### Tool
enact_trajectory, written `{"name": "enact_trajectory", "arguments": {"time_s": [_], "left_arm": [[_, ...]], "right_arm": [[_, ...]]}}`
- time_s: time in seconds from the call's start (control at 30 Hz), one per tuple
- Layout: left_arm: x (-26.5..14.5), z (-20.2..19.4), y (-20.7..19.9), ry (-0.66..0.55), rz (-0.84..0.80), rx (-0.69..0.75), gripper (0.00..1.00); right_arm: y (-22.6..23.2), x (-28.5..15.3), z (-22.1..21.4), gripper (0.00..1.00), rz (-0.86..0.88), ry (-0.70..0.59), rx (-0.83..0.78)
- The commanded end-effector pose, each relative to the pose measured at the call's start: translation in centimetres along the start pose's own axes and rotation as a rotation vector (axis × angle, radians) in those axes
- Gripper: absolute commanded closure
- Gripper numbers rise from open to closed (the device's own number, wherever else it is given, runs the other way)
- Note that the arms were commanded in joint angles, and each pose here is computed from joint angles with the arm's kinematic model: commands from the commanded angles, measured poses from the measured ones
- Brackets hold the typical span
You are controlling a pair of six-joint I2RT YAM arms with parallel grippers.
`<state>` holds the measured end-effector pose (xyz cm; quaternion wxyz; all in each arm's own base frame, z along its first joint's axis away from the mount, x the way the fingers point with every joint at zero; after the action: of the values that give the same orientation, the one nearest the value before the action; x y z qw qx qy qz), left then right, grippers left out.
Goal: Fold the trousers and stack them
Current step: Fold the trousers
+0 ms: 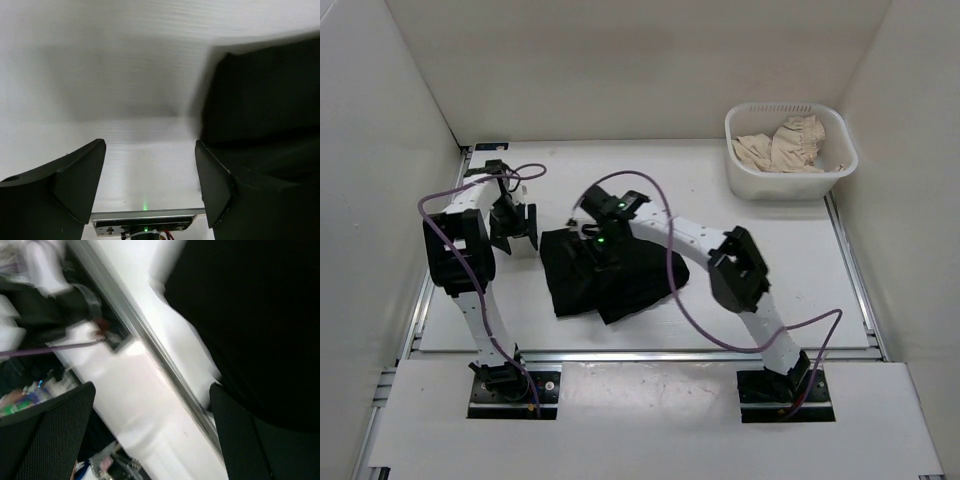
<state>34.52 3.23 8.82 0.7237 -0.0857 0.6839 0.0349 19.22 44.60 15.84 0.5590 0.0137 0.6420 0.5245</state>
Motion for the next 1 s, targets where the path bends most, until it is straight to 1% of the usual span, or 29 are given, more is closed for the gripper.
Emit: {"name": "enact_trajectory", "arguments": {"time_s": [0.0, 0.03, 0.07, 0.1, 0.13, 0.17, 0.2, 0.23, 0.27, 0.3, 0.33, 0.37, 0.4, 0.43, 0.47, 0.5, 0.57, 0.63, 0.67, 0.7, 0.73, 0.8, 0.83, 0.87, 0.9, 0.93, 0.97], "left_arm": [[-3.7, 0.2, -2.5, -0.073, -0.085, 0.043, 0.16], [-3.8, -0.4, -3.0, -0.043, -0.104, 0.050, 0.16], [-3.6, -0.8, -2.9, -0.023, -0.102, 0.048, 0.15], [-3.7, -1.4, -3.1, -0.008, -0.120, 0.046, 0.15], [-3.0, -2.7, -3.2, 0.044, -0.137, 0.039, 0.15], [-2.9, -3.4, -3.1, 0.057, -0.136, 0.037, 0.15], [-2.8, -4.1, -3.2, 0.072, -0.151, 0.035, 0.14], [-1.9, -5.5, -3.5, 0.127, -0.181, 0.025, 0.14], [-1.5, -6.1, -3.5, 0.149, -0.189, 0.020, 0.14], [-1.2, -6.6, -3.4, 0.167, -0.188, 0.017, 0.12], [-0.9, -6.8, -3.5, 0.171, -0.197, 0.016, 0.12], [-0.2, -7.5, -3.6, 0.207, -0.209, 0.008, 0.11], [-0.2, -7.3, -3.7, 0.195, -0.221, 0.010, 0.11], [0.2, -7.3, -3.8, 0.209, -0.232, 0.006, 0.11], [0.5, -7.6, -4.1, 0.231, -0.257, -0.001, 0.09], [0.5, -7.5, -4.3, 0.224, -0.275, -0.001, 0.09], [1.3, -7.9, -5.1, 0.257, -0.324, -0.005, 0.09], [1.9, -8.9, -5.3, 0.297, -0.330, -0.005, 0.09], [2.5, -9.5, -6.2, 0.336, -0.345, 0.008, 0.10], [2.7, -9.9, -6.3, 0.356, -0.361, 0.000, 0.13], [2.9, -10.1, -6.9, 0.371, -0.379, 0.009, 0.19], [3.7, -10.6, -7.7, 0.415, -0.385, 0.024, 0.26], [4.0, -10.7, -7.8, 0.429, -0.395, 0.017, 0.37], [4.5, -10.8, -8.0, 0.449, -0.391, 0.021, 0.47], [4.6, -10.8, -8.3, 0.462, -0.420, 0.010, 0.58], [4.4, -10.1, -8.6, 0.450, -0.433, 0.012, 0.69], [4.3, -9.8, -8.8, 0.453, -0.443, 0.009, 0.78]], "right_arm": [[-2.7, -10.4, -1.8, 0.01, -0.235, -0.218, 0.015], [-3.8, -11.8, -1.9, 0.01, -0.275, -0.287, 0.045], [-6.6, -14.4, -3.6, 0.01, -0.361, -0.357, 0.140], [-7.8, -15.5, -4.2, 0.01, -0.383, -0.407, 0.222], [-10.2, -17.5, -4.1, 0.01, -0.402, -0.497, 0.285], [-11.5, -17.7, -5.7, 0.01, -0.409, -0.508, 0.337], [-12.4, -18.0, -6.0, 0.01, -0.405, -0.524, 0.355], [-13.9, -18.7, -6.3, 0.01, -0.416, -0.545, 0.392], [-14.6, -18.9, -6.1, 0.01, -0.405, -0.571, 0.390], [-15.6, -18.1, -6.5, 0.01, -0.376, -0.557, 0.418], [-16.3, -18.1, -6.4, 0.01, -0.336, -0.573, 0.443], [-17.0, -17.8, -5.5, 0.01, -0.296, -0.606, 0.429], [-17.4, -16.9, -5.8, 0.01, -0.243, -0.595, 0.441], [-17.8, -16.7, -5.6, 0.01, -0.215, -0.611, 0.467], [-18.1, -16.0, -5.5, 0.01, -0.184, -0.606, 0.475], [-18.2, -15.8, -4.9, 0.01, -0.154, -0.630, 0.452], [-18.9, -14.2, -5.5, 0.01, -0.105, -0.591, 0.501], [-19.6, -12.9, -6.9, 0.01, -0.107, -0.552, 0.550], [-20.1, -12.1, -7.7, 0.01, -0.107, -0.527, 0.584], [-20.4, -11.7, -7.9, 0.01, -0.101, -0.539, 0.592], [-20.6, -10.5, -9.4, 0.01, -0.072, -0.509, 0.629], [-20.3, -9.7, -10.0, 0.01, -0.016, -0.505, 0.685], [-20.5, -9.1, -10.5, 0.02, 0.006, -0.501, 0.701], [-19.9, -8.6, -10.6, 0.05, 0.038, -0.485, 0.719], [-20.0, -8.3, -10.7, 0.09, 0.053, -0.481, 0.730], [-19.7, -8.0, -10.3, 0.13, 0.073, -0.486, 0.710], [-19.7, -7.8, -10.4, 0.21, 0.077, -0.488, 0.721]]}}
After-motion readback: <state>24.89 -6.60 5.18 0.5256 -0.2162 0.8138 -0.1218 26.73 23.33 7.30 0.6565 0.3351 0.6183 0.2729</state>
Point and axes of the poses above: each gripper's point midway between its finger pads, its own x axis out along the fingers, its own y axis along the line the jaws close on, z = x × y, the point moved 5 cm from there along -x, back along the fingers, and after that the axes turned 3 degrees about -x, right-handed, at the moved point
